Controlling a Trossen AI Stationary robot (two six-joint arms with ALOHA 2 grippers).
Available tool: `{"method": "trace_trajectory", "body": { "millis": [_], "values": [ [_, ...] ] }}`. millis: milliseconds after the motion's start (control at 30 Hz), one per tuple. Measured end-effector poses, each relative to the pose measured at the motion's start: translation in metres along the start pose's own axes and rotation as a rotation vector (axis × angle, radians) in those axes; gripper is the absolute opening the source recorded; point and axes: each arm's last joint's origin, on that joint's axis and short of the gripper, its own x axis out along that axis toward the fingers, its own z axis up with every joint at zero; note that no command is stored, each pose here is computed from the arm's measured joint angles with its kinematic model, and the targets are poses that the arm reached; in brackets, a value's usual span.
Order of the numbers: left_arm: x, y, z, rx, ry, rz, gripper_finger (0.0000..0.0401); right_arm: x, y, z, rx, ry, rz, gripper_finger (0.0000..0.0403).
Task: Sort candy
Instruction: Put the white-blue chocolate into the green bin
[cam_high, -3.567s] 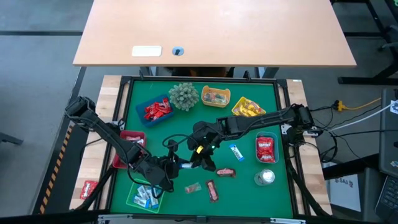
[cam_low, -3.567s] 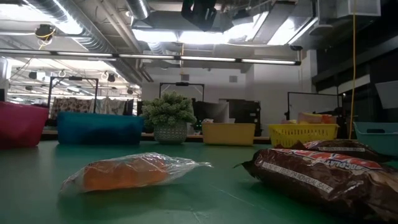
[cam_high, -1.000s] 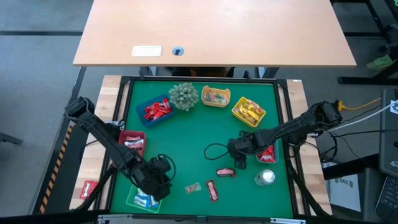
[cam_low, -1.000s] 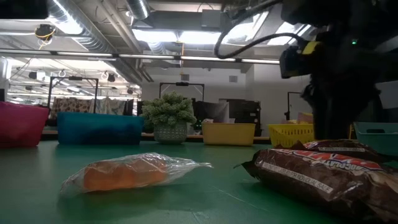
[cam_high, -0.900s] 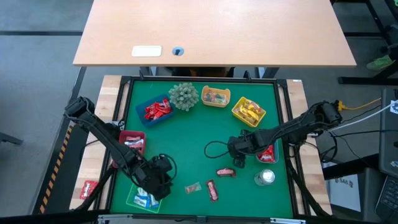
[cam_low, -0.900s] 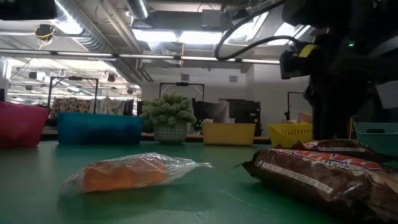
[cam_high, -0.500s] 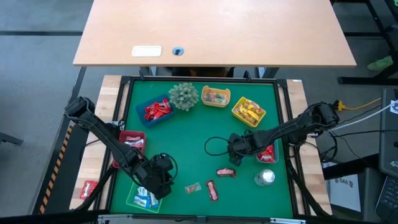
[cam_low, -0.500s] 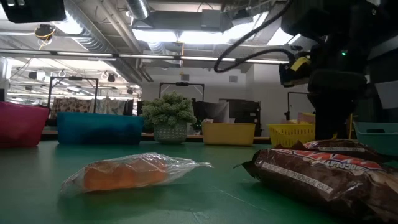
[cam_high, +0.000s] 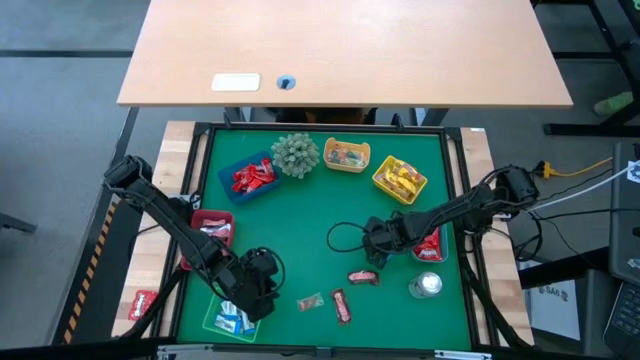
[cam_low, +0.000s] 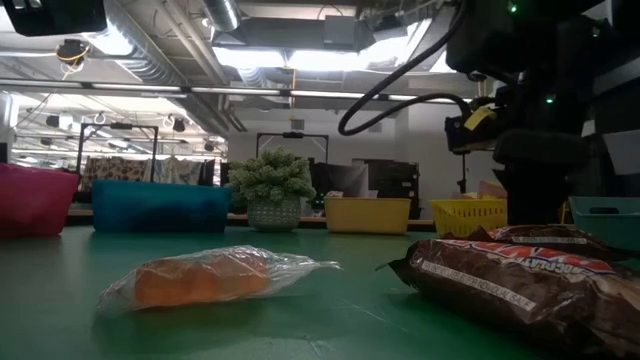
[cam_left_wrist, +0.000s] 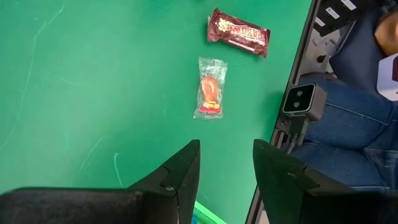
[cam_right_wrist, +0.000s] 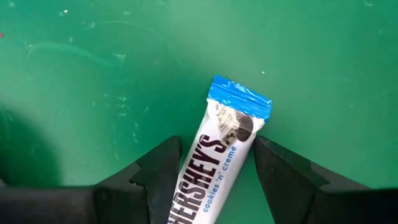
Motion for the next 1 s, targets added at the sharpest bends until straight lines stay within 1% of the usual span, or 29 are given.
{"method": "trace_trajectory", "body": {
  "millis": [167, 267, 467, 600, 700, 767, 933, 1000],
  "values": [
    [0.0, 0.0, 0.0001, 0.018, -0.003, 0.001, 0.0135, 0.0003, 0.0, -0.0001, -0.002, 0.001, 0.0, 0.0203],
    [0.0, 0.0004, 0.0009, 0.049, -0.03, 0.014, 0.0135, 0.0005, 0.0003, 0.0, -0.012, 0.002, 0.004, 0.0184],
    [-0.0003, -0.0003, 0.0046, 0.197, -0.13, 0.052, 0.0135, 0.0007, 0.0008, 0.0002, -0.034, 0.003, 0.01, 0.0126],
    [-0.0006, -0.0002, 0.0065, 0.285, -0.187, 0.087, 0.0135, 0.0009, 0.0013, 0.0003, -0.054, 0.006, 0.023, 0.0102],
    [-0.0008, 0.0001, 0.0072, 0.324, -0.208, 0.107, 0.0135, 0.0013, 0.0017, 0.0005, -0.054, 0.009, 0.034, 0.01],
    [-0.0009, 0.0002, 0.0074, 0.334, -0.213, 0.112, 0.0135, 0.0013, 0.0018, 0.0006, -0.054, 0.008, 0.038, 0.0106],
    [-0.0009, -0.0007, 0.0079, 0.361, -0.218, 0.107, 0.0135, -0.0019, 0.005, 0.0039, -0.067, 0.007, 0.045, 0.0115],
    [-0.001, -0.0021, 0.0086, 0.37, -0.226, 0.096, 0.0135, -0.0044, 0.0092, 0.0078, -0.078, -0.006, 0.075, 0.0114]
  ]
}}
